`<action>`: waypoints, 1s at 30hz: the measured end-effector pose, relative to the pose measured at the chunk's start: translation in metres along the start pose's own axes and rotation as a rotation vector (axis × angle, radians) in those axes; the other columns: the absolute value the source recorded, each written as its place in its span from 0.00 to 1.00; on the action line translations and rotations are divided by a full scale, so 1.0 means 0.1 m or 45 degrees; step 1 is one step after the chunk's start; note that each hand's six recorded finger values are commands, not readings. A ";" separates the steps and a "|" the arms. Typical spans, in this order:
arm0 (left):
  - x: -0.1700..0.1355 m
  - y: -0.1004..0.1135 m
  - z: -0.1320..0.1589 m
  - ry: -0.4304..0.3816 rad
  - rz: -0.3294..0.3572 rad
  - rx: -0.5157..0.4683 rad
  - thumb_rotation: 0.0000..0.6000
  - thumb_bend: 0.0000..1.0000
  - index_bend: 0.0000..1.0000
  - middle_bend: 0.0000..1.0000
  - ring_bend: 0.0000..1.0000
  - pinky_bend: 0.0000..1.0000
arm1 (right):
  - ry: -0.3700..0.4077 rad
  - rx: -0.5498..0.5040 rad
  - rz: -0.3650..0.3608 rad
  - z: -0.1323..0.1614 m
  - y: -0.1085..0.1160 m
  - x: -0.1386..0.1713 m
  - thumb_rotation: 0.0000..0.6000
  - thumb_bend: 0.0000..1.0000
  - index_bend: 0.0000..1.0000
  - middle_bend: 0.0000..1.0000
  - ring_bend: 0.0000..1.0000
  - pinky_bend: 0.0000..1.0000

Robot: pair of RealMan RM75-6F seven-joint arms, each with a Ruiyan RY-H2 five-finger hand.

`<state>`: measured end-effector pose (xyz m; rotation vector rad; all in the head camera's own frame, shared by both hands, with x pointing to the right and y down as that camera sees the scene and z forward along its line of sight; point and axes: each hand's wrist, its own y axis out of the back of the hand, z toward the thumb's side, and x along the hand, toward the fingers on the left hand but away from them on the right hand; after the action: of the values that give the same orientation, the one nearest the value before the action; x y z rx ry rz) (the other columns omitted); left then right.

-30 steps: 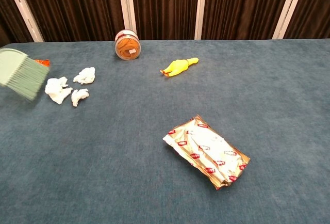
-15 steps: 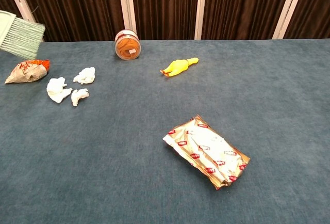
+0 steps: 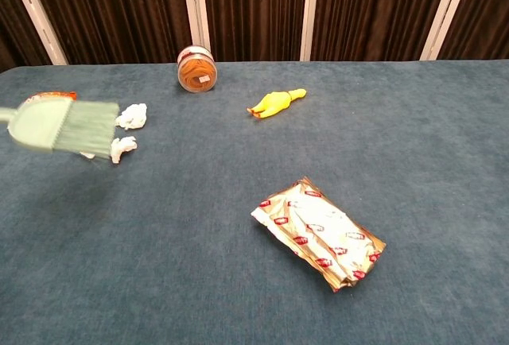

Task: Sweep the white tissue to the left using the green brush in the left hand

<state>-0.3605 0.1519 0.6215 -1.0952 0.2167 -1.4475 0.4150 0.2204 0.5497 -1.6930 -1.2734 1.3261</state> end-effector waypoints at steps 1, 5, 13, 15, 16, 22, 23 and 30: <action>-0.02 0.01 0.07 -0.008 -0.009 -0.022 1.00 0.78 0.81 1.00 1.00 1.00 | 0.001 0.001 0.000 0.00 0.00 0.00 1.00 0.34 0.00 0.00 0.00 0.00; -0.03 0.04 0.36 -0.046 -0.019 -0.074 1.00 0.78 0.80 1.00 1.00 1.00 | -0.001 0.002 -0.004 0.00 0.01 0.00 1.00 0.34 0.00 0.00 0.00 0.00; 0.11 0.06 0.87 -0.088 -0.020 -0.123 1.00 0.44 0.53 1.00 1.00 1.00 | -0.006 -0.001 -0.006 -0.02 0.02 0.01 1.00 0.34 0.00 0.00 0.00 0.00; 0.15 0.06 0.92 -0.089 -0.022 -0.143 1.00 0.29 0.42 1.00 1.00 1.00 | -0.006 0.000 -0.008 -0.02 0.02 0.01 1.00 0.34 0.00 0.00 0.00 0.00; 0.16 0.06 0.94 -0.089 -0.023 -0.157 1.00 0.25 0.39 1.00 1.00 1.00 | -0.006 0.000 -0.008 -0.02 0.02 0.01 1.00 0.34 0.00 0.00 0.00 0.00; 0.18 0.09 0.90 -0.078 -0.018 -0.210 1.00 0.04 0.22 1.00 1.00 1.00 | -0.008 -0.004 -0.010 -0.02 0.03 0.01 1.00 0.34 0.00 0.00 0.00 0.00; 0.17 0.10 0.87 -0.074 -0.015 -0.213 1.00 0.04 0.21 1.00 1.00 1.00 | -0.008 -0.003 -0.007 -0.03 0.02 0.01 1.00 0.34 0.00 0.00 0.00 0.00; 0.03 0.15 0.50 0.003 0.040 -0.319 1.00 0.04 0.03 0.41 0.46 0.49 | 0.000 0.007 0.002 -0.03 0.02 0.01 1.00 0.34 0.00 0.00 0.00 0.00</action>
<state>-0.3143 0.1691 0.6386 -1.2858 0.4245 -1.4199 0.4182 0.2213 0.5484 -1.6906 -1.2674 1.3296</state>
